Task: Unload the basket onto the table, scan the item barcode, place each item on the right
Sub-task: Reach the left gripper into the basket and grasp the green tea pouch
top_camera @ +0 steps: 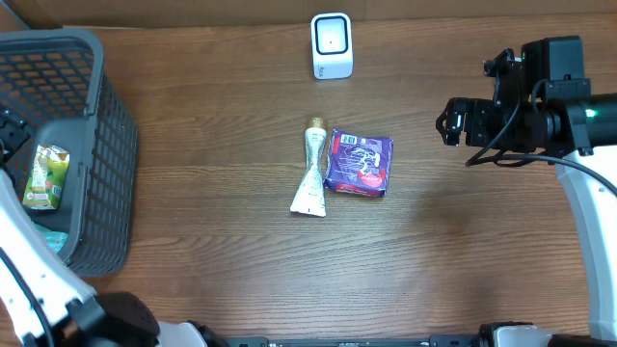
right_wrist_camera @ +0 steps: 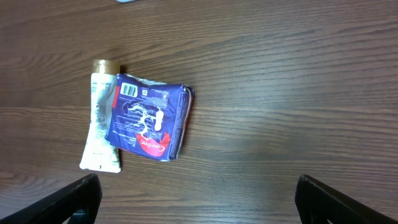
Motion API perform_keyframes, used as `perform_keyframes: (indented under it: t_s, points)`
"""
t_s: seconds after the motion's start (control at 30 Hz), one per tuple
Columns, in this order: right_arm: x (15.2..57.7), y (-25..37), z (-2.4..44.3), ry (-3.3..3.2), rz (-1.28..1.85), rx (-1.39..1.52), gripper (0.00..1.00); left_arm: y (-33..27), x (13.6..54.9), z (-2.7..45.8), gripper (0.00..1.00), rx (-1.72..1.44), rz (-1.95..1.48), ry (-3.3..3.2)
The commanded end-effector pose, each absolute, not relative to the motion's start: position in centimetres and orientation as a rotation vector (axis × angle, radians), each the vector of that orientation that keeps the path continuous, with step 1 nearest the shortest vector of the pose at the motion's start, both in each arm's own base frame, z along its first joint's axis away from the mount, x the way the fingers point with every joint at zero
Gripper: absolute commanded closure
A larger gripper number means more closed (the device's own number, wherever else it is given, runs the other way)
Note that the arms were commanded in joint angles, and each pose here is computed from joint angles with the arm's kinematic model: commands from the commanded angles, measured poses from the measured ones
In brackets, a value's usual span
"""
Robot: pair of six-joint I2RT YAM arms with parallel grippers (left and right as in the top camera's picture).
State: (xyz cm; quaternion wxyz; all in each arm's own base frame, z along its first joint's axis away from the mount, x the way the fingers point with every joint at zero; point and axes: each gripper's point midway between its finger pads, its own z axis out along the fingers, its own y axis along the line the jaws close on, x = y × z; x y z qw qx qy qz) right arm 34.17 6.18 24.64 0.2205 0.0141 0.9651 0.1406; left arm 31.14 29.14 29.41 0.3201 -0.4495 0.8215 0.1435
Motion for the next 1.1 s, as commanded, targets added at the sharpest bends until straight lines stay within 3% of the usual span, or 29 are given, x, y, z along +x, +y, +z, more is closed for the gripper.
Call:
perform_keyframes:
  t_s: [0.0,0.33,0.67,0.83,0.93,1.07]
  points:
    - [34.4,6.3,25.0,2.654,0.395,0.033,0.0,31.4,31.5,24.9,0.14,-1.186,0.487,2.271]
    - [34.4,6.3,25.0,2.655,0.395,0.033,0.0,33.8,33.8,13.8,0.16,-0.818,0.568,2.706]
    - [34.4,6.3,24.9,2.656,0.398,0.039,0.0,35.2,34.3,8.0,0.1,-0.724,0.611,2.839]
    - [34.4,6.3,25.0,2.656,0.398,0.039,0.0,35.0,33.6,4.7,0.15,-0.732,0.596,2.925]
    - [34.4,6.3,24.9,2.656,0.398,0.039,0.0,34.8,33.2,3.6,0.34,-0.749,0.585,2.958]
    - [34.4,6.3,24.9,2.656,0.398,0.039,0.0,34.8,33.1,3.4,0.83,-0.766,0.583,2.958]
